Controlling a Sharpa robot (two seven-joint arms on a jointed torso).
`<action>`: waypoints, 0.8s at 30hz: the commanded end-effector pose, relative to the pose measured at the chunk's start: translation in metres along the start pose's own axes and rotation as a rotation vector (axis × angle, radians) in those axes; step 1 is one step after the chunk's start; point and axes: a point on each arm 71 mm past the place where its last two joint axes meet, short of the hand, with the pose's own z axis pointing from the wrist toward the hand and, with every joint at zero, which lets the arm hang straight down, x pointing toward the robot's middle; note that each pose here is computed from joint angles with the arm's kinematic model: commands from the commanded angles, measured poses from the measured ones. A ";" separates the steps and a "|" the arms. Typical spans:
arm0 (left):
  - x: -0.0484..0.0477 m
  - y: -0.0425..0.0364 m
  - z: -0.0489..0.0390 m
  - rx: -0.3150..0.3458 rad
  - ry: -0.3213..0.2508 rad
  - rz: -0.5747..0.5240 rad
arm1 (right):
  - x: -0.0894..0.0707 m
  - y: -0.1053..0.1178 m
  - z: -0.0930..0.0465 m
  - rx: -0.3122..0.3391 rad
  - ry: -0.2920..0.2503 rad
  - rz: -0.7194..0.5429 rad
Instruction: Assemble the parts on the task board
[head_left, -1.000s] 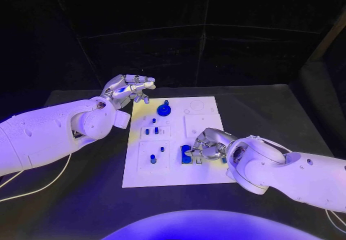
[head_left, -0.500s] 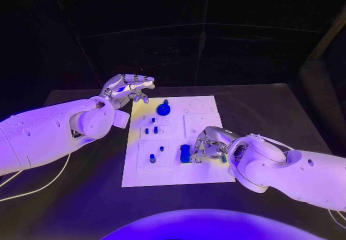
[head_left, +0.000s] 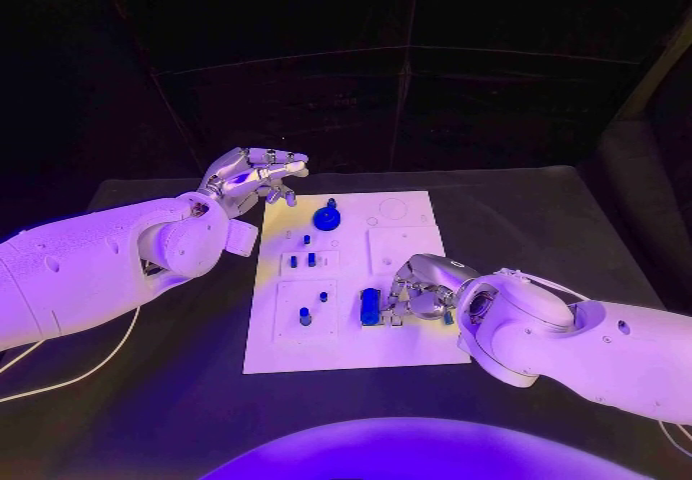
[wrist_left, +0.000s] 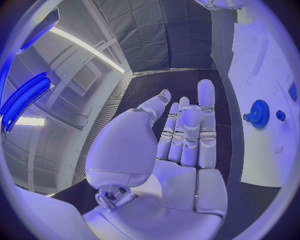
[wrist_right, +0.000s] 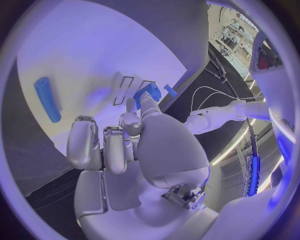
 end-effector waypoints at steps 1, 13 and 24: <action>0.0011 -0.0010 0.0001 0.004 0.012 -0.008 | -0.004 0.005 -0.002 -0.061 -0.051 0.039; 0.0005 -0.0010 -0.0001 0.004 0.011 -0.008 | -0.012 0.009 -0.012 -0.132 -0.115 0.118; 0.0016 -0.0008 0.0005 0.004 0.014 -0.009 | 0.001 0.018 -0.001 -0.130 0.000 0.075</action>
